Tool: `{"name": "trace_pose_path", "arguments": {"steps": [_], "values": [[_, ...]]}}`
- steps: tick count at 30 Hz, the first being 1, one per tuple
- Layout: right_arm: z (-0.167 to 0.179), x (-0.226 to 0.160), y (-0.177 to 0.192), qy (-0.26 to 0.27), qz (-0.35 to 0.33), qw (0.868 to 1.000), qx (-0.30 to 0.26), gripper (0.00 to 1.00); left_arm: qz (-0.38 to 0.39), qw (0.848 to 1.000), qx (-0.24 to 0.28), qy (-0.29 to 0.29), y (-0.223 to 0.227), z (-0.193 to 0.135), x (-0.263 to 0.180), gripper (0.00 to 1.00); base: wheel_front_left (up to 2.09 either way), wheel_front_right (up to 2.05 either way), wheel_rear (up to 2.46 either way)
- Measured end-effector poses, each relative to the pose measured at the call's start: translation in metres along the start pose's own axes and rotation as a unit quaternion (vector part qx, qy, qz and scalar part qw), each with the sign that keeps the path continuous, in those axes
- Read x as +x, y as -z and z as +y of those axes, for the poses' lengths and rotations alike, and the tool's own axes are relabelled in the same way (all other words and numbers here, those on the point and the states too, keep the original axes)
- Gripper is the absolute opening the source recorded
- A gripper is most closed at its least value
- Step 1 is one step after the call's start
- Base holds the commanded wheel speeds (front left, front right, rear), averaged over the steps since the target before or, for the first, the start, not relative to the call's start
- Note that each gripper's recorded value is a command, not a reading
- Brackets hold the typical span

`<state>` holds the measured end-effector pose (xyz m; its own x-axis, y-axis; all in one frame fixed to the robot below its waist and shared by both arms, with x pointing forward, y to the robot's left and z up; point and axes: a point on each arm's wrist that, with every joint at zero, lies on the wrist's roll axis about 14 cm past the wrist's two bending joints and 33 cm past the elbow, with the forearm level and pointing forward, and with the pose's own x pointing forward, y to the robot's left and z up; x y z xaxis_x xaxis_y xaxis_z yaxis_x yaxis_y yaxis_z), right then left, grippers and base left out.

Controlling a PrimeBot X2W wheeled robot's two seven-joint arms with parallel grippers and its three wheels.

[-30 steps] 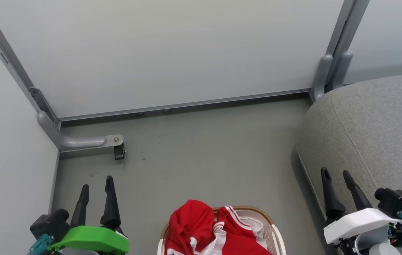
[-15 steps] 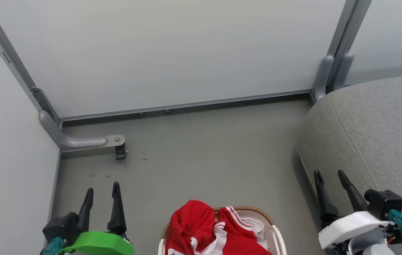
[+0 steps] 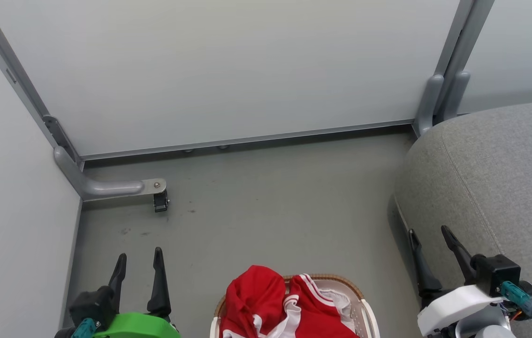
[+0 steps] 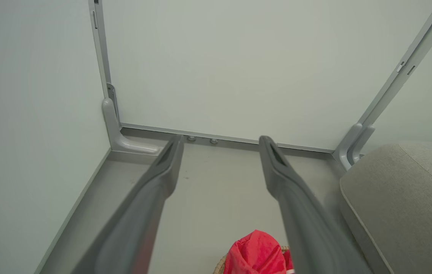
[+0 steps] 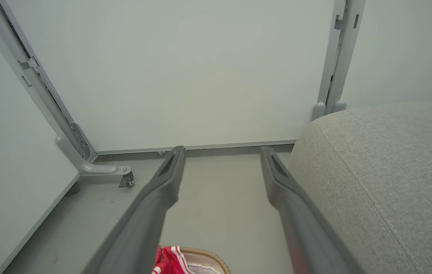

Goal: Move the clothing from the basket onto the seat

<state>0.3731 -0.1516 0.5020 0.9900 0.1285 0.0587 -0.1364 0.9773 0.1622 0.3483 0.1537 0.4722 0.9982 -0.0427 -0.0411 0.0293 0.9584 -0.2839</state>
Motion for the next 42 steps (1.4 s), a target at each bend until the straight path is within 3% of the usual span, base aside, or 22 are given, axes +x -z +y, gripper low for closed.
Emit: {"name": "trace_pose_path", "arguments": {"steps": [15,42], "values": [[0.0073,-0.0006,0.0019,-0.019,-0.001,0.998,-0.052,1.0,0.002,0.999,0.045,0.01,0.0058,-0.0036,-0.0043,1.0,0.0,0.0,0.0],[0.0033,-0.0007,0.0048,-0.013,0.003,0.999,-0.051,1.0,0.007,0.999,0.044,0.013,0.0087,-0.0051,-0.0023,1.0,0.0,0.0,0.0]]}}
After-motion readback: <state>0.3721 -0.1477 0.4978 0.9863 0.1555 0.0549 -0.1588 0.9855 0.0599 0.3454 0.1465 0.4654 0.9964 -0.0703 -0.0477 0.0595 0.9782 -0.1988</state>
